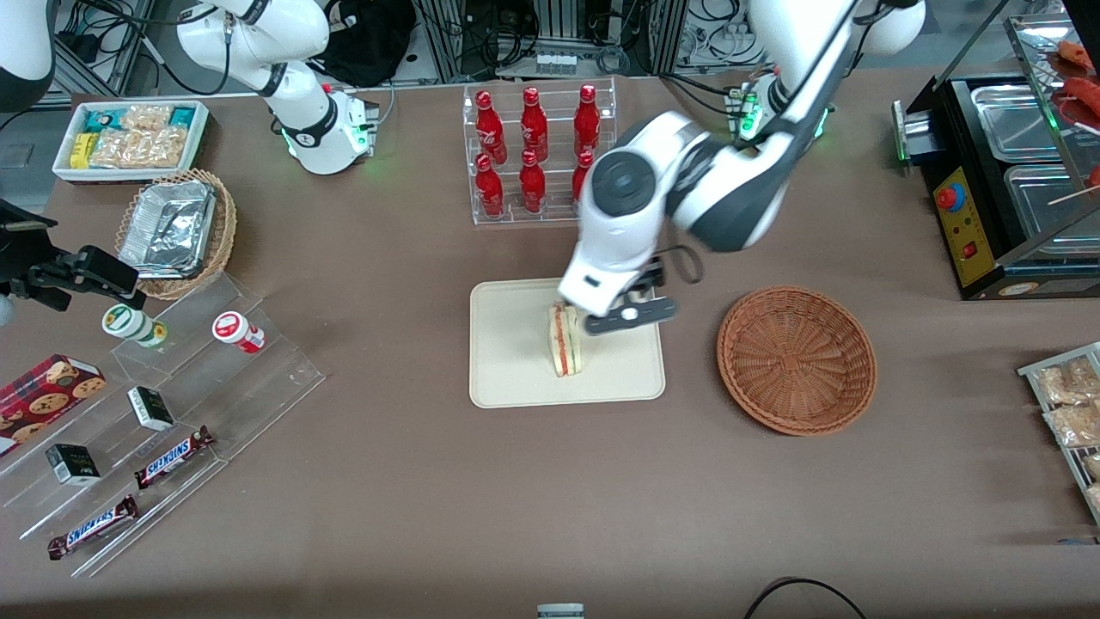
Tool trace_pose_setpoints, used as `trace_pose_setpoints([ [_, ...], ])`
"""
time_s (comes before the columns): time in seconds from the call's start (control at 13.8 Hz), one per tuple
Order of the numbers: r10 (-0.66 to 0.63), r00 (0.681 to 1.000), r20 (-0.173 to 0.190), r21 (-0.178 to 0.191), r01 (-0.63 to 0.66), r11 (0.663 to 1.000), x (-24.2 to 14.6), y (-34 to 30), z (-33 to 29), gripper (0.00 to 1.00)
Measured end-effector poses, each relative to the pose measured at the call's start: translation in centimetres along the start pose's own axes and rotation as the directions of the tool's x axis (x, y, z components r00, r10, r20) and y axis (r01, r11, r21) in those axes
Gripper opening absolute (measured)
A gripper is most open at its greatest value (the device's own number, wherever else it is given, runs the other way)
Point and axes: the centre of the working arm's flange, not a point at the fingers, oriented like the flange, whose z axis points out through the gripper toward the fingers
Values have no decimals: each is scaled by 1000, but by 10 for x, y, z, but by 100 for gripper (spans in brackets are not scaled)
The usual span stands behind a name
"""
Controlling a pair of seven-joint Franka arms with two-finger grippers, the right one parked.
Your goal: Place sandwich from basket to tray
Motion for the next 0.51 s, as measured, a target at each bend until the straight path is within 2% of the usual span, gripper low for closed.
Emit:
trace_pose_setpoints([
  [0.22,-50,999,-7,20,50,999,21,-61,-46,100],
  [0.51,-28,1000,7,52,27,998,43,-142,-77,100],
])
